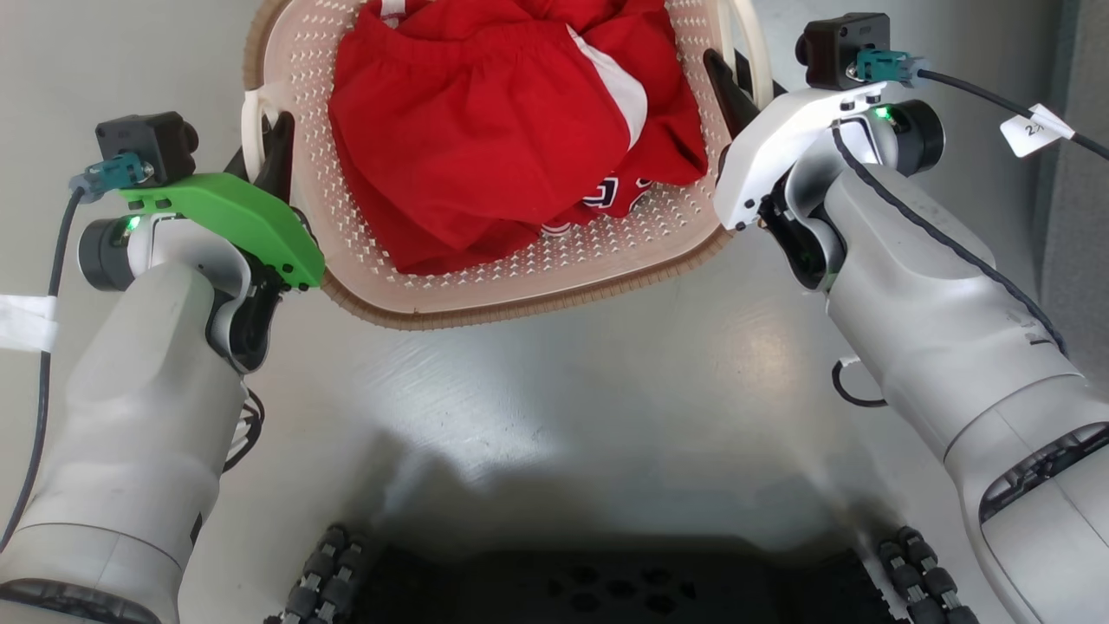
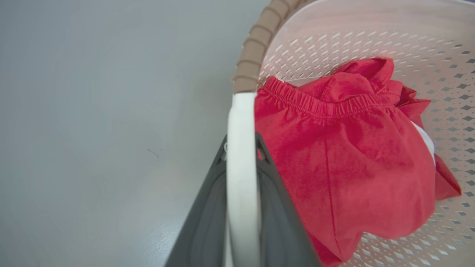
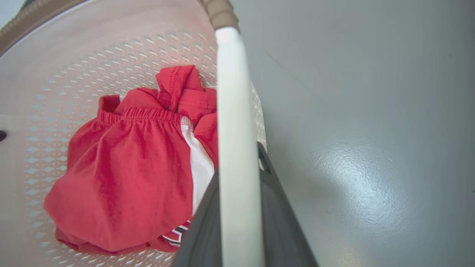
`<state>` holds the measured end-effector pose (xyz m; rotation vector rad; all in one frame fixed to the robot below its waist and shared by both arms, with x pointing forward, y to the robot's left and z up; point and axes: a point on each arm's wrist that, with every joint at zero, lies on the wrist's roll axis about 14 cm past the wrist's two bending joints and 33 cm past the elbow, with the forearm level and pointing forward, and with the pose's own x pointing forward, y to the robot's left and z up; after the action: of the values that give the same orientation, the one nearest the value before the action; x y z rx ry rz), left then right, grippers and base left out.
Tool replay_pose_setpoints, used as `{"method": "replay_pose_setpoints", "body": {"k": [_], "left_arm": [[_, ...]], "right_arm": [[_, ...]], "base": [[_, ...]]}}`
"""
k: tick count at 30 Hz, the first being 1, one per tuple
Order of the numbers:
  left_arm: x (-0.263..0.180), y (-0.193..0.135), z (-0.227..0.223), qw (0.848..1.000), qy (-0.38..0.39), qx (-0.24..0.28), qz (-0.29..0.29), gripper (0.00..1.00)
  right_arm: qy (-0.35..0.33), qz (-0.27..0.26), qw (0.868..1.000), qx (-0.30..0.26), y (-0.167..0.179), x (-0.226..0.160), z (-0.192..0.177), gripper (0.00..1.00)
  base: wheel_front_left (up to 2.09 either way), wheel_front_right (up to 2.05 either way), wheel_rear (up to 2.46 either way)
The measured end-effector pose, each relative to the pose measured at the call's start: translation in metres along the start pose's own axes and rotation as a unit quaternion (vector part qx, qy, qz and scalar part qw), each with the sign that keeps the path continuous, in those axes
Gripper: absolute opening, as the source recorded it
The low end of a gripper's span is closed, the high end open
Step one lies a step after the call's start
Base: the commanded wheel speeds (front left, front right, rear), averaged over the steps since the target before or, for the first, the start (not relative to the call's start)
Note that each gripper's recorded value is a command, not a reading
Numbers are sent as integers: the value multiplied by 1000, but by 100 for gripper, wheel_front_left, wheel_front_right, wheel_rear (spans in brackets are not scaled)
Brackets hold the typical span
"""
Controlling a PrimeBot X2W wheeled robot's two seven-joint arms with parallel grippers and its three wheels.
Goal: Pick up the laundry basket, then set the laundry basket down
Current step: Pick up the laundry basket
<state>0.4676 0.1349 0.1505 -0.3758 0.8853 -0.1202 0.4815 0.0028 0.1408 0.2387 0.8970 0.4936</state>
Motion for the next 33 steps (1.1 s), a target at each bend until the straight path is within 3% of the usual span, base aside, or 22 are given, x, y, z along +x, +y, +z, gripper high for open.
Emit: {"method": "replay_pose_setpoints", "body": {"k": [18,33], "left_arm": [[-27,-25,37,999,-27,30,-23,0],[-64,-54,41,997,-15,50,-50,0]], "right_arm": [[-40,-12,999,17,12,-38,40,0],[-43,-28,998,31,24,-88,50,0]], "base": [[0,0,0],[0,0,0]]}}
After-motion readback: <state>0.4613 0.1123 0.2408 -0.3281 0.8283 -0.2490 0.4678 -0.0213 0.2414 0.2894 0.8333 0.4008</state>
